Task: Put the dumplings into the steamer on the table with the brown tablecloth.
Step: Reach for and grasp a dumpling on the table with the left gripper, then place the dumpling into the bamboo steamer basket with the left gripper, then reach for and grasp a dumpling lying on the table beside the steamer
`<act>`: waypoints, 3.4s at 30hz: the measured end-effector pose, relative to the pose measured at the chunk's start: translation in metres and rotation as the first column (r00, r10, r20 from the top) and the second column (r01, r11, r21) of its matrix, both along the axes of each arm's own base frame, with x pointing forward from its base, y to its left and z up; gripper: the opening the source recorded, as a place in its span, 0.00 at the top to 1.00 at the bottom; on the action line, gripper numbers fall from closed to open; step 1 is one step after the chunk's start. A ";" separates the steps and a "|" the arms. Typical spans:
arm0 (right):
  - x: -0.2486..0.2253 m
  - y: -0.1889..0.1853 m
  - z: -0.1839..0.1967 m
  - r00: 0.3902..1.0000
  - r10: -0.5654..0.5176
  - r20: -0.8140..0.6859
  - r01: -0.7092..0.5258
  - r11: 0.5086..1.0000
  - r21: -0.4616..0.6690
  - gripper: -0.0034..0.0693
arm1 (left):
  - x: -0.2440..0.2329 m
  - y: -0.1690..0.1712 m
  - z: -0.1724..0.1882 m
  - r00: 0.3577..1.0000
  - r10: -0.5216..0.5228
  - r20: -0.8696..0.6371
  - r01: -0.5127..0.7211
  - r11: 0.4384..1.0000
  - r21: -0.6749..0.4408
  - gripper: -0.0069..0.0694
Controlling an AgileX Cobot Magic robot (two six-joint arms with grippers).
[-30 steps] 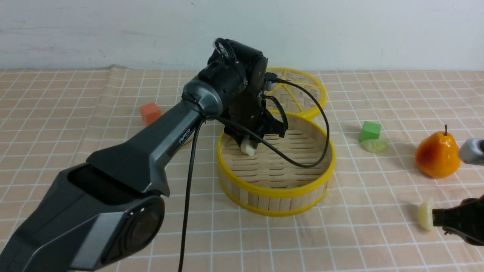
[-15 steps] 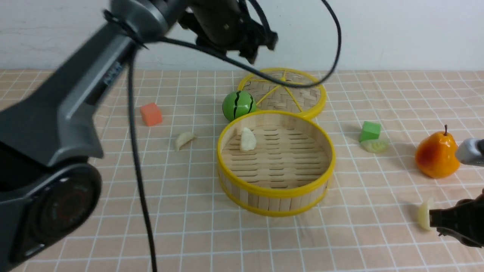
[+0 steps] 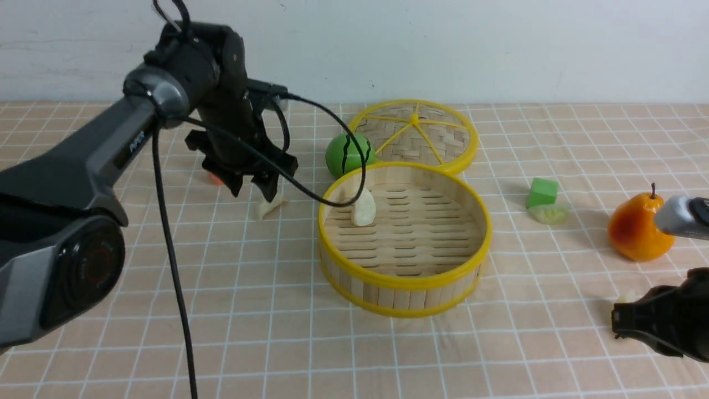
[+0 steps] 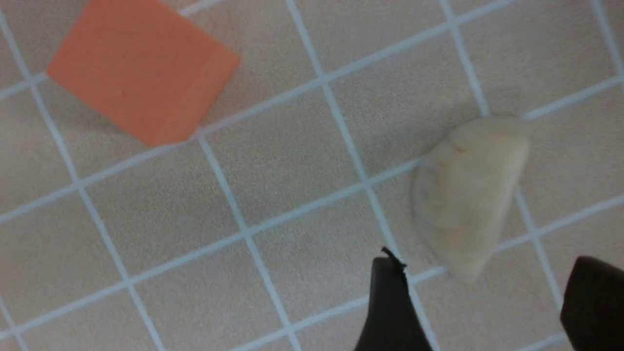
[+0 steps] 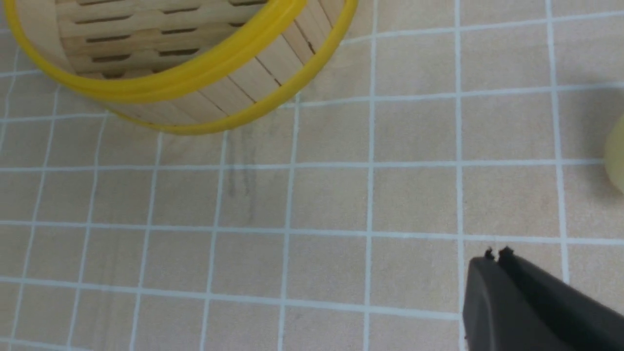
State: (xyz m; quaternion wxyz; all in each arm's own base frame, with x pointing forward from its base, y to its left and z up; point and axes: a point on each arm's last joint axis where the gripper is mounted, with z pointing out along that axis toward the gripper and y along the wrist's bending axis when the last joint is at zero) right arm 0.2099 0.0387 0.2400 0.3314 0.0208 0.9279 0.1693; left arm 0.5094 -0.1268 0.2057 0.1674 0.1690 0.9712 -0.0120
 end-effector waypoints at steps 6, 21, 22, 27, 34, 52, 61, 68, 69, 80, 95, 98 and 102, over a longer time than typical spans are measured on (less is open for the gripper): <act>0.000 0.001 0.001 1.000 0.018 0.011 -0.018 1.000 0.004 0.94 | 0.008 -0.003 -0.025 1.000 -0.005 0.001 0.005 1.000 -0.013 0.36; 0.000 0.003 0.001 1.000 0.017 0.006 -0.017 1.000 0.024 0.93 | 0.001 -0.014 0.006 0.995 0.097 -0.015 -0.098 0.985 -0.139 0.63; 0.000 0.003 0.001 1.000 0.017 0.006 -0.017 1.000 0.024 0.93 | -0.006 -0.022 0.030 0.994 0.105 0.007 -0.101 0.975 -0.198 0.63; 0.002 0.003 -0.003 1.000 0.017 -0.012 -0.016 1.000 0.023 0.93 | -0.042 -0.074 0.094 0.993 0.085 0.080 -0.055 0.947 -0.316 0.63; 0.002 0.004 -0.006 0.999 0.027 -0.038 -0.025 0.999 0.028 0.93 | -0.078 -0.143 0.066 0.998 -0.046 0.033 0.052 0.979 -0.199 0.63; 0.000 0.006 -0.007 0.997 0.046 -0.063 -0.043 0.998 0.055 0.92 | -0.096 -0.156 0.002 0.995 -0.037 -0.089 0.036 0.999 -0.004 0.63; 0.000 0.007 -0.007 0.996 0.056 -0.066 -0.052 0.997 0.062 0.91 | -0.094 -0.154 0.000 0.997 -0.036 -0.071 0.038 0.999 0.029 0.35; 0.005 0.018 0.016 0.965 0.236 -0.118 -0.227 0.970 0.085 0.88 | -0.121 -0.133 0.114 0.988 -0.069 0.140 0.077 0.995 -0.056 0.31; 0.009 0.018 0.020 0.964 0.242 -0.114 -0.234 0.969 0.083 0.86 | -0.129 -0.127 0.136 0.981 -0.072 0.181 0.087 0.993 -0.076 0.32; 0.108 -0.001 0.021 0.988 0.078 -0.133 -0.087 0.994 -0.064 0.37 | -0.289 -0.015 0.327 0.832 0.016 0.555 0.171 0.943 -0.284 0.62; 0.242 -0.022 -0.054 0.987 -0.118 -0.110 0.112 0.992 -0.055 0.25 | -0.433 0.102 0.137 0.858 0.178 0.482 -0.049 0.962 -0.270 0.73; 0.254 -0.032 -0.068 0.978 -0.163 -0.129 0.159 0.986 -0.045 0.25 | -0.444 0.114 0.107 0.850 0.211 0.482 -0.093 0.962 -0.256 0.74; 0.264 -0.035 -0.074 0.974 -0.199 -0.112 0.196 0.980 -0.033 0.25 | -0.447 0.123 0.084 0.832 0.240 0.501 -0.145 0.964 -0.221 0.75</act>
